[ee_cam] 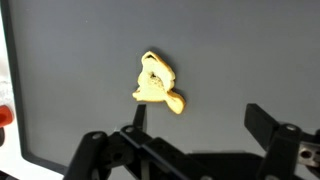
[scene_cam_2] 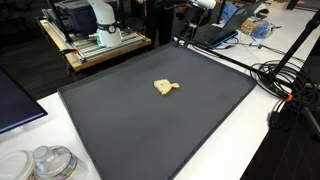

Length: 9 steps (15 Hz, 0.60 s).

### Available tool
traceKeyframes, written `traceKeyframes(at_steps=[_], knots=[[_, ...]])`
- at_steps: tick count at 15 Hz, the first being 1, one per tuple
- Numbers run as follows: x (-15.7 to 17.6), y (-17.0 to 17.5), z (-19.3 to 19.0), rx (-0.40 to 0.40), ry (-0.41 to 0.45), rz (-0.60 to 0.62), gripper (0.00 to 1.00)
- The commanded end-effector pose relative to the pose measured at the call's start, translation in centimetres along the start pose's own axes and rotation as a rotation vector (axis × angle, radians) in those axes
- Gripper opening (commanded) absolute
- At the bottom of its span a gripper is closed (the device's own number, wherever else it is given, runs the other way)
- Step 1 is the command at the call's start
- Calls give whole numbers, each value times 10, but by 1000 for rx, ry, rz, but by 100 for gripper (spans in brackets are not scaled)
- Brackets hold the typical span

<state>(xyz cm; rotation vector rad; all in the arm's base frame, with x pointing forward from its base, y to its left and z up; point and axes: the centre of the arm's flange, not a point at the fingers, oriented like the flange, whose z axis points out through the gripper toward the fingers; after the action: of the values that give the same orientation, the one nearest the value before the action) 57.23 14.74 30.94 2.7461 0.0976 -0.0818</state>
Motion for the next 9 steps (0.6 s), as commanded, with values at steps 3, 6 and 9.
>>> traceKeyframes(at_steps=[3,6,9], knots=[[44,-18,30,-37,-66,103,100],[62,-27,34,-58,-133,137,100],[83,-32,33,-94,-174,187,100]])
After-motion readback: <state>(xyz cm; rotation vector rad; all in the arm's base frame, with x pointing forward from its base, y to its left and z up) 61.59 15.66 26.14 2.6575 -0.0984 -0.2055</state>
